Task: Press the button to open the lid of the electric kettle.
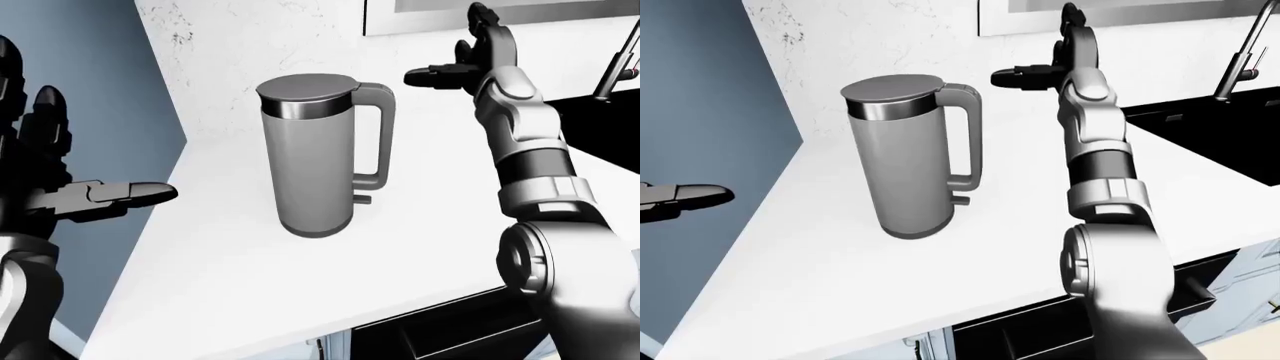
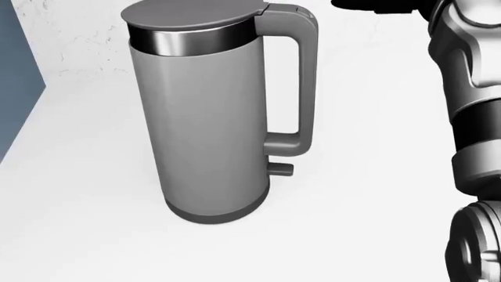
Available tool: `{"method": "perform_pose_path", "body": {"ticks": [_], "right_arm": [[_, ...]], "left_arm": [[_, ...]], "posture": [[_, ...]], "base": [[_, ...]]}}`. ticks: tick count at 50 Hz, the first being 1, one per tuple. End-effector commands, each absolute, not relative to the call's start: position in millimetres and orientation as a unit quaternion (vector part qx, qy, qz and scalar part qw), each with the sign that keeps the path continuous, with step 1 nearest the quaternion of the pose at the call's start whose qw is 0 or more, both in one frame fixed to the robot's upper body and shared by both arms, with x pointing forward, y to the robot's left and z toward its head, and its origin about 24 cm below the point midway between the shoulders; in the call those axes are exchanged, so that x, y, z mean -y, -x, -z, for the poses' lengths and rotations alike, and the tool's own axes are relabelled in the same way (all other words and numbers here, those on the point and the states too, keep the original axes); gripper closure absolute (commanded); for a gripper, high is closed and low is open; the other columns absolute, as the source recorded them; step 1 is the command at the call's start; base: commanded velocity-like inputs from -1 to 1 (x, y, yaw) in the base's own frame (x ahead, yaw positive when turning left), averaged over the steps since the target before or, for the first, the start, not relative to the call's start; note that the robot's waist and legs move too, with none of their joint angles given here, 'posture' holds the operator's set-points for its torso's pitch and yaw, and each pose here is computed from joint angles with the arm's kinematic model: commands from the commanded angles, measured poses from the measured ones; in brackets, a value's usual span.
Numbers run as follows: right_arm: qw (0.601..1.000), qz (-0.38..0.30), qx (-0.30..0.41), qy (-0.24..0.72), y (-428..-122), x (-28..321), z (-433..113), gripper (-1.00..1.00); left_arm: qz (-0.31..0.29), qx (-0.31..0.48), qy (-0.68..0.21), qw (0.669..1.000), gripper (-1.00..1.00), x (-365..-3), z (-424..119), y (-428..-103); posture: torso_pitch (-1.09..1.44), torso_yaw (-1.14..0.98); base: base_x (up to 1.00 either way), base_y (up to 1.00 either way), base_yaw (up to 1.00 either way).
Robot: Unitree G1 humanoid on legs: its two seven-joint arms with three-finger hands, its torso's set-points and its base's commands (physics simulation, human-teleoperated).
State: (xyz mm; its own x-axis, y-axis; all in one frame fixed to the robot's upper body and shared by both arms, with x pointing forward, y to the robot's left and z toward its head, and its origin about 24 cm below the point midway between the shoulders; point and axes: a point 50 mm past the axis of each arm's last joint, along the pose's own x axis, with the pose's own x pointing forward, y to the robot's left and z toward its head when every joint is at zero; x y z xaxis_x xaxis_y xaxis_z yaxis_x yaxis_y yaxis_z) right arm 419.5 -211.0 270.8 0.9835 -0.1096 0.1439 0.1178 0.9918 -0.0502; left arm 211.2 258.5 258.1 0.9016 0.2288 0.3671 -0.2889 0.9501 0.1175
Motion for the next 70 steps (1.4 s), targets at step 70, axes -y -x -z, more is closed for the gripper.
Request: {"method": "perform_pose_path", "body": {"ticks": [70], "right_arm": [[0.992,-0.011,0.121,0.03,-413.4,184.9,-308.7,-1.0]], "left_arm": [[-0.082,0.199,-0.098,0.972,-1.0,-242.2,-261.2,-211.1]], "posture": [[-0.31,0.0]], "base": [[0.0,0.0,0.0]]}}
